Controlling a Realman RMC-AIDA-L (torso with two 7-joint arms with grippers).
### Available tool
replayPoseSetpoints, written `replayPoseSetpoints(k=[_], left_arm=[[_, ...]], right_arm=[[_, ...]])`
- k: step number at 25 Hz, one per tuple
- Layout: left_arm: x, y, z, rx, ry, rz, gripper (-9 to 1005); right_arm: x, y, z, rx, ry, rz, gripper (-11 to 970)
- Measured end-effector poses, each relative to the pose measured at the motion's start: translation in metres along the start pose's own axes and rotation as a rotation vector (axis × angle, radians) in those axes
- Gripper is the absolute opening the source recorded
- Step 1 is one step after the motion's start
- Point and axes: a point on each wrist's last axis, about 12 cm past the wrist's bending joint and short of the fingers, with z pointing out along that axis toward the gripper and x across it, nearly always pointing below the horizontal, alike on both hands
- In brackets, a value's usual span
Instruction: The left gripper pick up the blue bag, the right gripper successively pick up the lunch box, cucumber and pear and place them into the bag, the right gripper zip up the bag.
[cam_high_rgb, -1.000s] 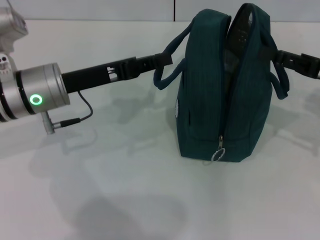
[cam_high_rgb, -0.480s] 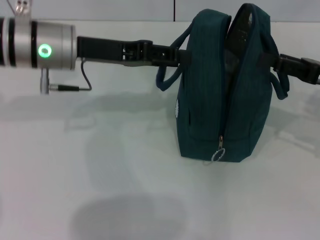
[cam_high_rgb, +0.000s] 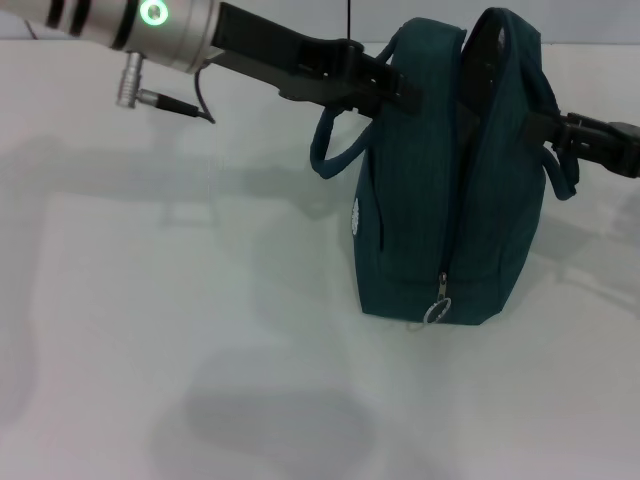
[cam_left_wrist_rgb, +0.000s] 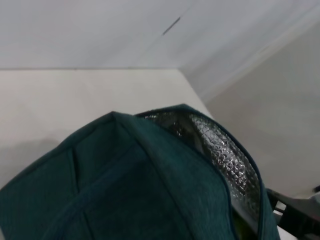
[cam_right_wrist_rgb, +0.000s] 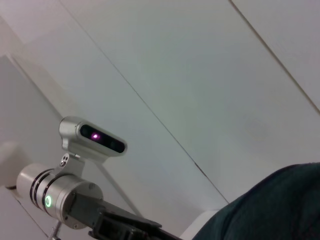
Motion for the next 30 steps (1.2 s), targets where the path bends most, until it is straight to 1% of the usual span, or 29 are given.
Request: replayPoseSetpoints(k=[4, 6, 11, 16, 19, 23, 26, 30], left_arm=[[-0.005, -0.006, 0.009, -0.011, 0.044, 0.0, 538], [-0.006, -0.007, 0.013, -0.027, 0.062, -0.001, 537], [-0.004, -0.003, 0.02, -0.099, 0.096, -0.004, 533], [-0.007, -0.003, 0.019, -0.109, 0.072, 0.005, 529], [-0.006, 0.0, 0.015, -0.12, 0.048, 0.013, 527], [-0.004, 0.003, 0.017, -0.118, 0.045, 0.041, 524], [-0.004, 0.003, 0.016, -0.117, 0.038, 0.054, 313], [-0.001, 0.006, 0.012, -0.095, 0.013, 0.063, 132]], right_arm=[[0.001, 0.0, 0.0, 0.0, -0.001, -0.001, 857], [0.002, 0.0, 0.0, 0.0, -0.001, 0.001, 857], [0.004, 0.001, 0.001, -0.004, -0.003, 0.004, 857], [0.005, 0.001, 0.002, -0.004, -0.001, 0.009, 856], [0.007, 0.001, 0.002, -0.004, 0.001, 0.012, 856], [0.009, 0.001, 0.0, 0.001, -0.001, 0.018, 856], [0.011, 0.001, -0.002, 0.002, -0.002, 0.021, 856], [0.013, 0.002, -0.004, -0.001, -0.001, 0.028, 856]])
